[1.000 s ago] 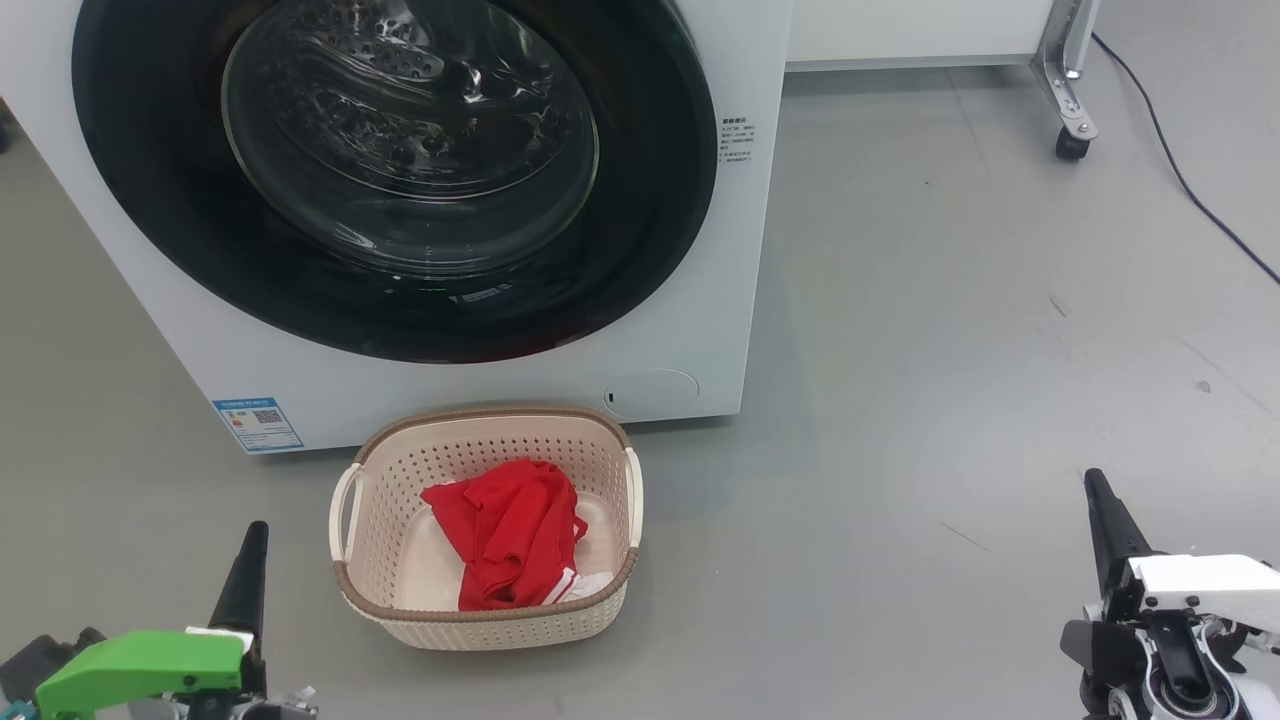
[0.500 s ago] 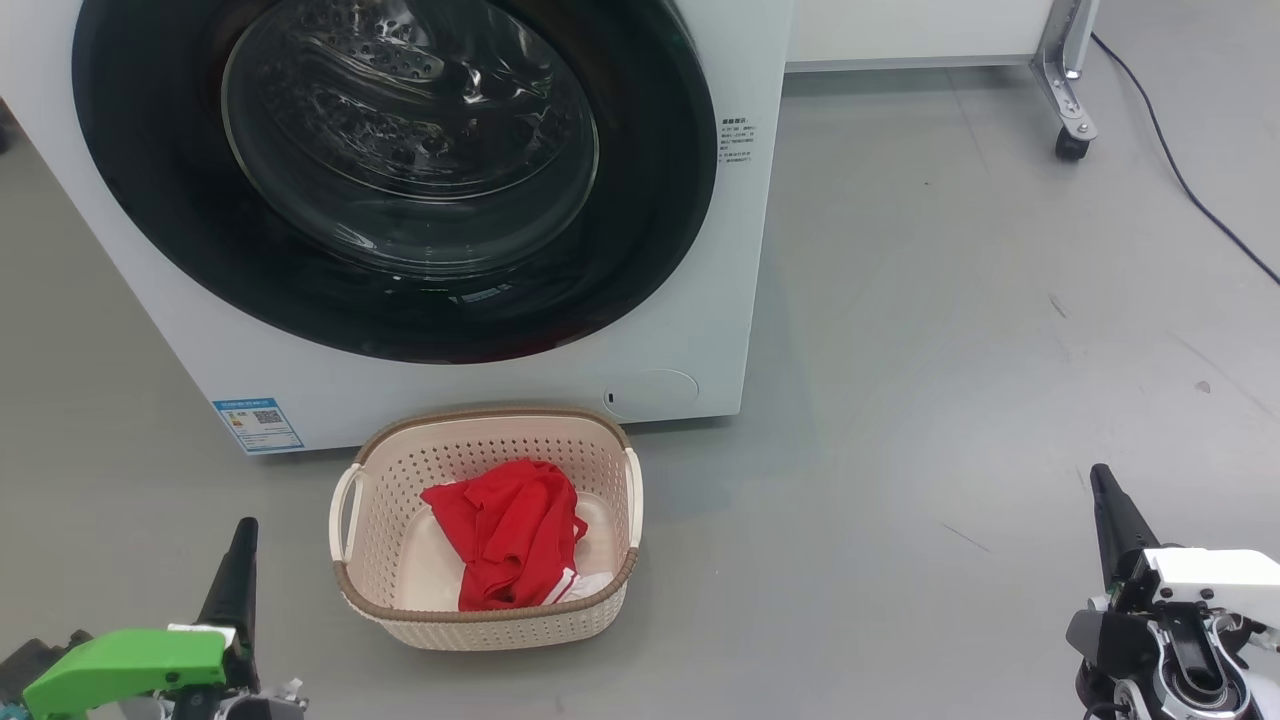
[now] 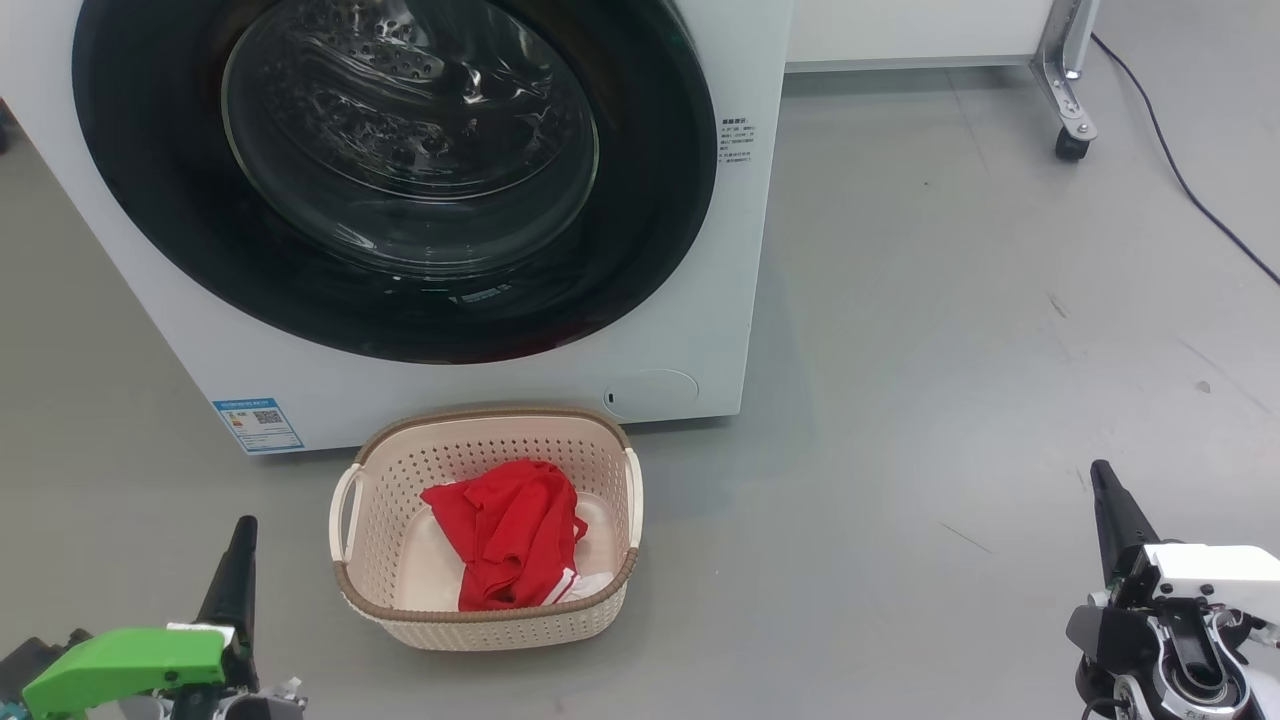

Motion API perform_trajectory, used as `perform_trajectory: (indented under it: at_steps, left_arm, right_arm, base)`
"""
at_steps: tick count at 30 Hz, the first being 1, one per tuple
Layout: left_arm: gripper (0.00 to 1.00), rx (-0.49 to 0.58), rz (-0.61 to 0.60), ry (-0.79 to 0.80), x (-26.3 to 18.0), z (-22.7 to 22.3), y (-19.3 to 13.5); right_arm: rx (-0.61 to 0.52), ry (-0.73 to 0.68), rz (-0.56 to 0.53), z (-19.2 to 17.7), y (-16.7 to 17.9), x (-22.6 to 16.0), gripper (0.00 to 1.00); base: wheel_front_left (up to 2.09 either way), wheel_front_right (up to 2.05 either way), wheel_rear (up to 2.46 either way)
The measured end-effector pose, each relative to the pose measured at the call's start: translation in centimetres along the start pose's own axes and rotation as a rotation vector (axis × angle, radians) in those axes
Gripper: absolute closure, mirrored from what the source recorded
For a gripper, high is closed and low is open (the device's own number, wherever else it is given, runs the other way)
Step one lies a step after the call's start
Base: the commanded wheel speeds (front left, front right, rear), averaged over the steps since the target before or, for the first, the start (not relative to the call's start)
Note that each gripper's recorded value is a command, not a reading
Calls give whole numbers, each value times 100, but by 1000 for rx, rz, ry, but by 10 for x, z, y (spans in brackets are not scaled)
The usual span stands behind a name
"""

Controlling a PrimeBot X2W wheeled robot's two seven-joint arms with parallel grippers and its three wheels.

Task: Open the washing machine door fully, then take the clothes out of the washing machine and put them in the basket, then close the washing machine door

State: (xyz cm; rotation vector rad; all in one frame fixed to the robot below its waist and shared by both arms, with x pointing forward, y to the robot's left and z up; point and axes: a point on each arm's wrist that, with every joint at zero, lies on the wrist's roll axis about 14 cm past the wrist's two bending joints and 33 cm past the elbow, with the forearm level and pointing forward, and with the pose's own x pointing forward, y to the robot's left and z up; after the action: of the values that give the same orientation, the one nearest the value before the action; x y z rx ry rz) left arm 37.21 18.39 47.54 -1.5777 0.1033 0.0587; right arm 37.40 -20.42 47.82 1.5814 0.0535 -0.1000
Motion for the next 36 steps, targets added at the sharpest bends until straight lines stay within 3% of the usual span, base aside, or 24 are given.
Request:
perform_trajectory:
  at_steps: [36]
  left_arm:
    - [100, -1, 5, -2, 0, 1, 2]
  right_arm:
    - [1, 2, -3, 0, -2, 0, 100]
  base:
    - [0, 0, 0]
